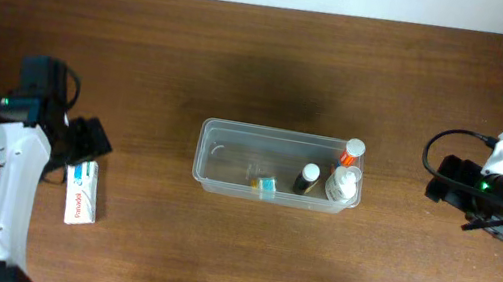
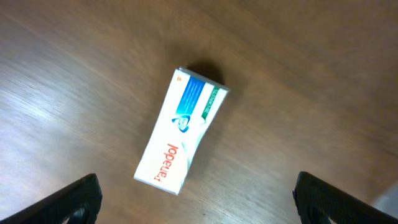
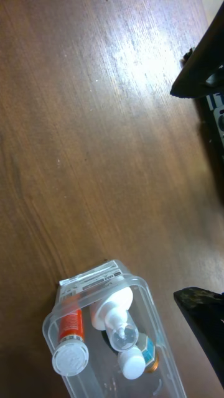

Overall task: Pack container
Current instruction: 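Grasp the white-green medicine box with the left gripper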

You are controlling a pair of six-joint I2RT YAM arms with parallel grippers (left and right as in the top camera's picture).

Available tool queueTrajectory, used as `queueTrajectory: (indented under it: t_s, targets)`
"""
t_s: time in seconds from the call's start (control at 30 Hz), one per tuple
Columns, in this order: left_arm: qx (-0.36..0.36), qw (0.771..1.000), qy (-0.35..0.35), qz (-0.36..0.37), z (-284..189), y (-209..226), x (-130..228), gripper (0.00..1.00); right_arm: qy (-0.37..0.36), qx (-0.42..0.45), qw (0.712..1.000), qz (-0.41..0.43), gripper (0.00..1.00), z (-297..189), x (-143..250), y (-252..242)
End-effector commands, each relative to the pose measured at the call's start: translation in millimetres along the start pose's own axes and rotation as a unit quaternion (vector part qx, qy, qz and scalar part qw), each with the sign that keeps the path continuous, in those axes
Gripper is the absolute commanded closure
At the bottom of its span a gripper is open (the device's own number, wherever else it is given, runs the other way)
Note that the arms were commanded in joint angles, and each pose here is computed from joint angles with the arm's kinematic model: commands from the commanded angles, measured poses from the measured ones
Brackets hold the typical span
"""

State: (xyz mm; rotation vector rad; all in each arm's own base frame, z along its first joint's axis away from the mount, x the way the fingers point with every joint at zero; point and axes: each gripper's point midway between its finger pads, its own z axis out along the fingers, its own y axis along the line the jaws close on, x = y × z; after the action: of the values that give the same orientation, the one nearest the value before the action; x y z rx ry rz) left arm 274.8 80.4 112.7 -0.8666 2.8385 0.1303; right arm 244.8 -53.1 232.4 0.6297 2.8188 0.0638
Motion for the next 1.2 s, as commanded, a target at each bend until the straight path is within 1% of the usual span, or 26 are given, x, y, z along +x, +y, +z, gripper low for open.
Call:
queueTrajectory:
  t_s: [0.0, 0.13, 0.4, 0.7, 0.87, 1.07, 1.1, 1.13, 1.17]
  targets:
    - [0.021, 0.998, 0.056, 0.008, 37, 0, 28, 0.01, -0.002, -0.002, 1.0, -0.001, 0.11, 0, -1, -1]
    - [0.009, 0.996, 0.086, 0.01, 65, 2, 42, 0.01, -0.002, -0.002, 1.0, -0.001, 0.11, 0, -1, -1]
    - [-0.004, 0.992, 0.126, 0.012, 102, 1, 49, 0.01, -0.002, -0.002, 1.0, -0.001, 0.11, 0, -1, -1]
    - [-0.007, 0.991, 0.132, 0.013, 110, 1, 49, 0.01, -0.002, -0.002, 1.0, -0.001, 0.11, 0, -1, -1]
    - [-0.041, 0.992, 0.12, 0.017, 110, 12, 45, 0.01, -0.002, -0.002, 1.0, -0.001, 0.11, 0, -1, -1]
    - [-0.041, 0.992, 0.12, 0.017, 110, 12, 45, 0.01, -0.001, -0.002, 1.0, -0.001, 0.11, 0, -1, -1]
    - [-0.041, 0.992, 0.12, 0.017, 110, 12, 45, 0.03, -0.002, -0.002, 1.0, -0.001, 0.11, 0, -1, -1]
    - [-0.041, 0.992, 0.121, 0.017, 110, 12, 45, 0.08, -0.001, -0.002, 1.0, -0.001, 0.11, 0, -1, -1]
    - [-0.041, 0.992, 0.121, 0.017, 110, 12, 46, 0.18, -0.001, -0.002, 1.0, -0.001, 0.11, 0, -1, -1]
